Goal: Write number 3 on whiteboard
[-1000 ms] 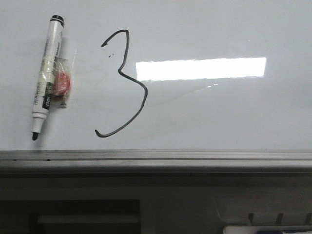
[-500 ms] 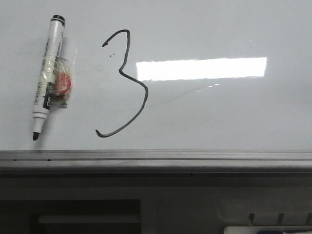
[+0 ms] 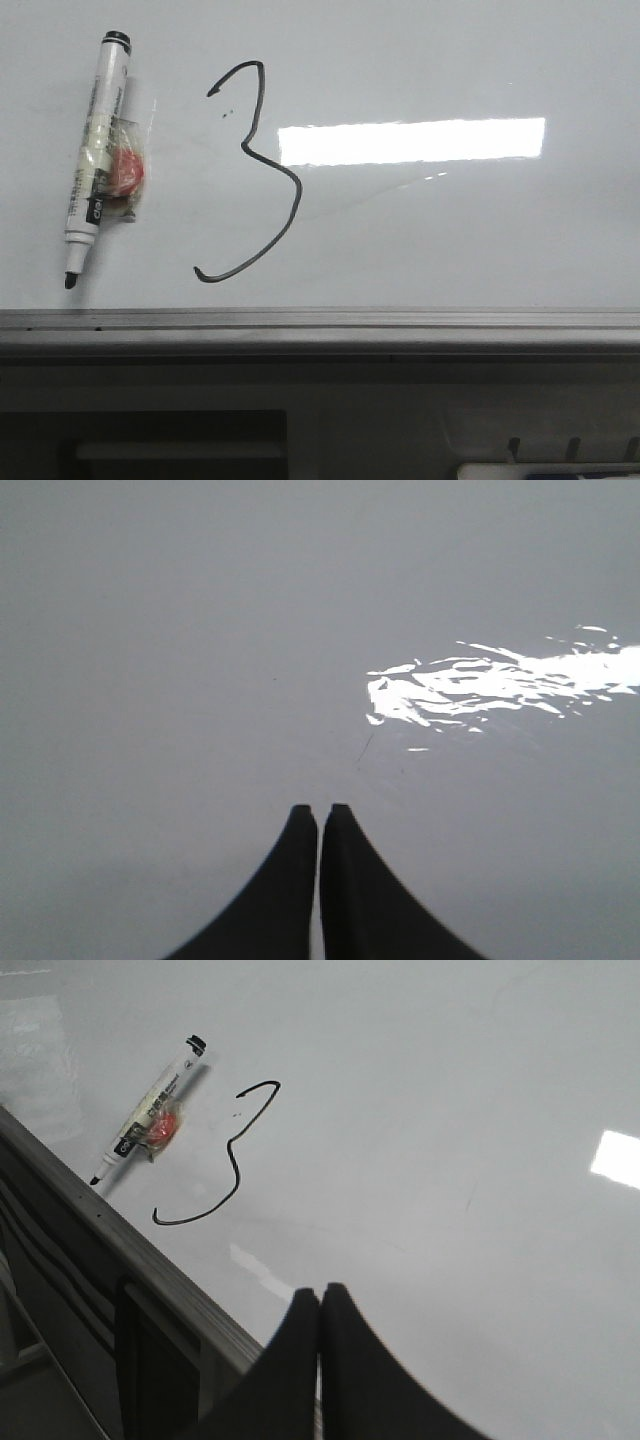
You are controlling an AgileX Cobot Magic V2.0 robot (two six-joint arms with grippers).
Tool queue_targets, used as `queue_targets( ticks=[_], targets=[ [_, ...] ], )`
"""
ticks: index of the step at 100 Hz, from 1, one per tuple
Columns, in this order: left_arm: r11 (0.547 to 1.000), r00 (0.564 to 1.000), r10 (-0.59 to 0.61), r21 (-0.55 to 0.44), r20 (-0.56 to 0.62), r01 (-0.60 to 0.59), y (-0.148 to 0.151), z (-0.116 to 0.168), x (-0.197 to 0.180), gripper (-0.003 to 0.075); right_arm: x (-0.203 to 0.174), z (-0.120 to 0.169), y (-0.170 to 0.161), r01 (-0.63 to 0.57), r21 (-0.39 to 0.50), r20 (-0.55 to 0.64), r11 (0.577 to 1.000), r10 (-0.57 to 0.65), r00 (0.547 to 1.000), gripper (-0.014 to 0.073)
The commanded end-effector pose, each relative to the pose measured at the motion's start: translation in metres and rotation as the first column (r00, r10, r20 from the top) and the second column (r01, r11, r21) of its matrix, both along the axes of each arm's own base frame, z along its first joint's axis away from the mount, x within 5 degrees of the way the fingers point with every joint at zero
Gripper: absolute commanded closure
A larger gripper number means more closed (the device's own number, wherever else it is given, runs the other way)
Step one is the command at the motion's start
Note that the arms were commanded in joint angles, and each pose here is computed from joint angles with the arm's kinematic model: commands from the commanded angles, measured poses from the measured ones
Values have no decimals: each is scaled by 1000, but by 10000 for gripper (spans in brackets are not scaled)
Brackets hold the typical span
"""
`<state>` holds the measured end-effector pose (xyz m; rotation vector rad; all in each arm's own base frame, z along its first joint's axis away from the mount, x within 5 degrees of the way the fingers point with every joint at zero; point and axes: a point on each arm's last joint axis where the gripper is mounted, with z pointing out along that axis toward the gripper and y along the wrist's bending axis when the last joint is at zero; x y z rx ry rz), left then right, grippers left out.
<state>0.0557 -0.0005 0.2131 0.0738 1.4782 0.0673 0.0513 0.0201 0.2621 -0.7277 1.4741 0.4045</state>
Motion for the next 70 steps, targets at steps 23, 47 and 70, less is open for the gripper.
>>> queue_targets(
  ticks=[23, 47, 70],
  targets=[
    [997, 968, -1, -79, -251, -19, 0, -27, -2, 741, -1, 12, 1, -21, 19, 62, 1000, 19, 998, 656],
    [994, 964, -4, -109, -266, -26, 0, -28, -2, 741, -1, 12, 1, -21, 19, 62, 1000, 19, 998, 656],
    [994, 964, -4, -109, -266, -26, 0, -28, -2, 741, -1, 12, 1, -21, 19, 62, 1000, 19, 998, 656]
  ],
)
